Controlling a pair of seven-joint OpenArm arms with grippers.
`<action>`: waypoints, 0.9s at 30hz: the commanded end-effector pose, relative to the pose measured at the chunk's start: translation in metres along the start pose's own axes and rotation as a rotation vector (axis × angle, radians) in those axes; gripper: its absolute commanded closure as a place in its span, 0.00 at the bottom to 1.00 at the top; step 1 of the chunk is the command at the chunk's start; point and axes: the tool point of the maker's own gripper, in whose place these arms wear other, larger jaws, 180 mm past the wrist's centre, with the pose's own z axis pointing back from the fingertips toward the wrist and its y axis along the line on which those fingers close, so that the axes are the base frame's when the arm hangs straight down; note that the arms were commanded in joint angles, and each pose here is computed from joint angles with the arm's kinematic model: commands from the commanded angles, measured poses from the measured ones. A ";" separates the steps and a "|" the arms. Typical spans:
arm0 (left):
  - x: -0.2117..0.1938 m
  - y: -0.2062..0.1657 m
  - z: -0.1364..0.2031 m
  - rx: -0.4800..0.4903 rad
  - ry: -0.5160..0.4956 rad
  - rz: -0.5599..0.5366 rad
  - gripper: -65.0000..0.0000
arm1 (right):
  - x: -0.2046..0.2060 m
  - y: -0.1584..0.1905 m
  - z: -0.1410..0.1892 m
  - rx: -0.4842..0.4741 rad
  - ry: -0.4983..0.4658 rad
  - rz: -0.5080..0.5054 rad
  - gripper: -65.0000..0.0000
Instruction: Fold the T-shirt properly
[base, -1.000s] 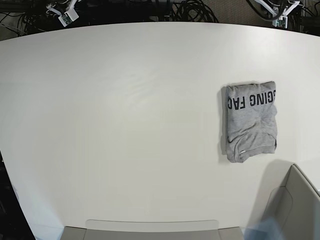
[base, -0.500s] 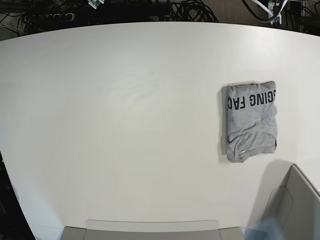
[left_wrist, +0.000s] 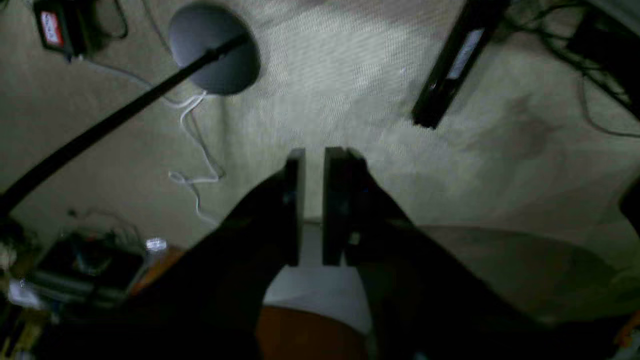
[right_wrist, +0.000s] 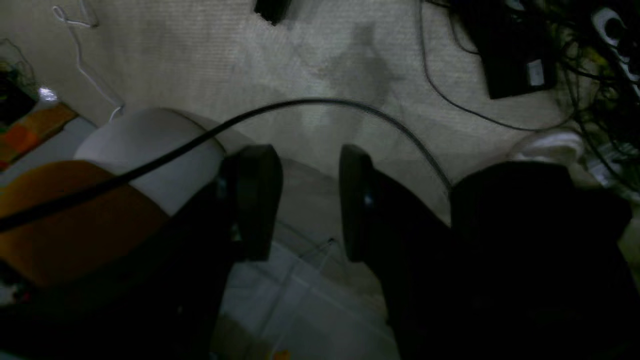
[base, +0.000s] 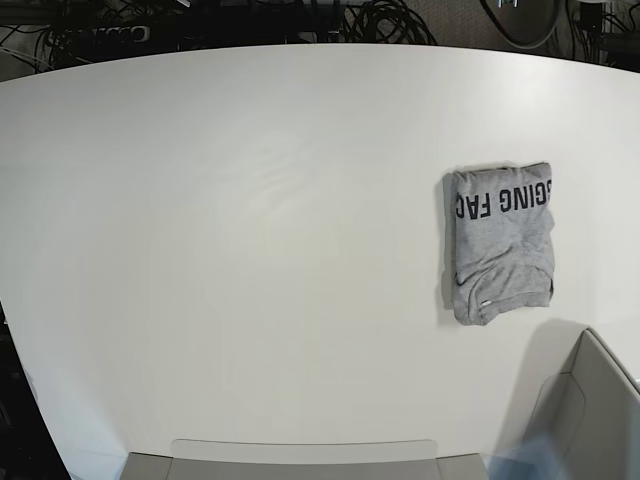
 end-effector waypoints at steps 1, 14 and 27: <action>-0.006 0.005 -0.005 0.015 0.029 0.001 0.90 | -0.008 -0.009 0.000 -0.006 0.038 0.014 0.66; 0.024 -0.020 -0.055 0.016 -0.148 -0.125 0.90 | -0.016 -0.055 -0.043 -0.016 0.058 0.064 0.66; 0.030 -0.028 -0.064 0.035 -0.290 -0.144 0.90 | 0.004 -0.063 -0.038 -0.025 -0.192 0.052 0.66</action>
